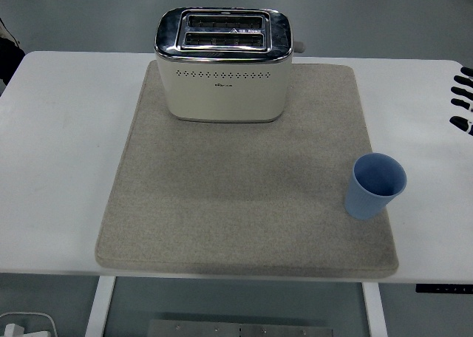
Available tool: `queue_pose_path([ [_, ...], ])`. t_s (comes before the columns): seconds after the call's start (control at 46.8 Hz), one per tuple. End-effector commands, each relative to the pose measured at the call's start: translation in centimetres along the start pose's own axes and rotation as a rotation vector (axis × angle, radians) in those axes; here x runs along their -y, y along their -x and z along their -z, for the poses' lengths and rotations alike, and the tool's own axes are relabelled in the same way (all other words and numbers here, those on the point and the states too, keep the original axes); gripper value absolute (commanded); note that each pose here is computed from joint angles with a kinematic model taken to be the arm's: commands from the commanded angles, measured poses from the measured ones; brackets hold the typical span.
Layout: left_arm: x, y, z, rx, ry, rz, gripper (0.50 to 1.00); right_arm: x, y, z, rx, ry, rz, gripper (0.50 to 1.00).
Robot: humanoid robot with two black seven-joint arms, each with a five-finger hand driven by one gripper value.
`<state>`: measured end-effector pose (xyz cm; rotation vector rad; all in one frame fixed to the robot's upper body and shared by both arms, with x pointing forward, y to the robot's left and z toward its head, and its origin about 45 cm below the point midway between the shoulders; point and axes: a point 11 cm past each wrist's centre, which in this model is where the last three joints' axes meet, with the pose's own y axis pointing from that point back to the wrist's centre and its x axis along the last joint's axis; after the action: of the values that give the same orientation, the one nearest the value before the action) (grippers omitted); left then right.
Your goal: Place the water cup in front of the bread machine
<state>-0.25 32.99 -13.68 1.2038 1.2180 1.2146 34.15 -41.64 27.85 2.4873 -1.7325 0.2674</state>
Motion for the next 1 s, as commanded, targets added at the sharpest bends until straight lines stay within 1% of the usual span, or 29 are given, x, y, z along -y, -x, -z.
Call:
queue_pose_path([
  [0.0,0.0,0.0,-0.1,0.0,0.001,0.0,0.999,-0.9,-0.1,0.1,-0.01,-0.005,0.013,0.919],
  [0.064,0.0,0.0,0.0,0.0,0.0,0.0,0.999,-1.6,0.3,0.1,-0.007,0.001,0.042,0.919],
  [0.128,0.0,0.0,0.0,0.0,-0.002,0.0,0.999,-2.4,0.7,-0.1,-0.001,0.009,0.059,0.919],
  [0.171,0.0,0.0,0.0,0.0,-0.002,0.0,0.999,-2.9,1.0,-0.5,0.004,0.016,0.069,0.919],
  [0.278,0.0,0.0,0.0,0.0,0.0,0.0,0.996,-4.3,2.0,-2.1,-0.013,0.06,0.103,0.919],
  [0.363,0.0,0.0,0.0,0.0,-0.002,0.0,0.999,-4.8,2.5,-2.3,-0.035,0.055,0.125,0.919],
  [0.449,0.0,0.0,0.0,0.0,0.0,0.0,0.999,-5.6,3.0,-3.2,-0.044,0.077,0.139,0.919],
  [0.662,0.0,0.0,0.0,0.0,0.0,0.0,0.999,-6.9,4.4,-5.0,-0.072,0.112,0.159,0.919],
  [0.791,0.0,0.0,0.0,0.0,0.0,0.0,0.999,-7.3,4.9,-5.8,-0.083,0.12,0.15,0.919],
  [0.983,0.0,0.0,0.0,0.0,0.0,0.0,0.999,-7.1,5.1,-6.0,-0.095,0.102,0.118,0.917],
])
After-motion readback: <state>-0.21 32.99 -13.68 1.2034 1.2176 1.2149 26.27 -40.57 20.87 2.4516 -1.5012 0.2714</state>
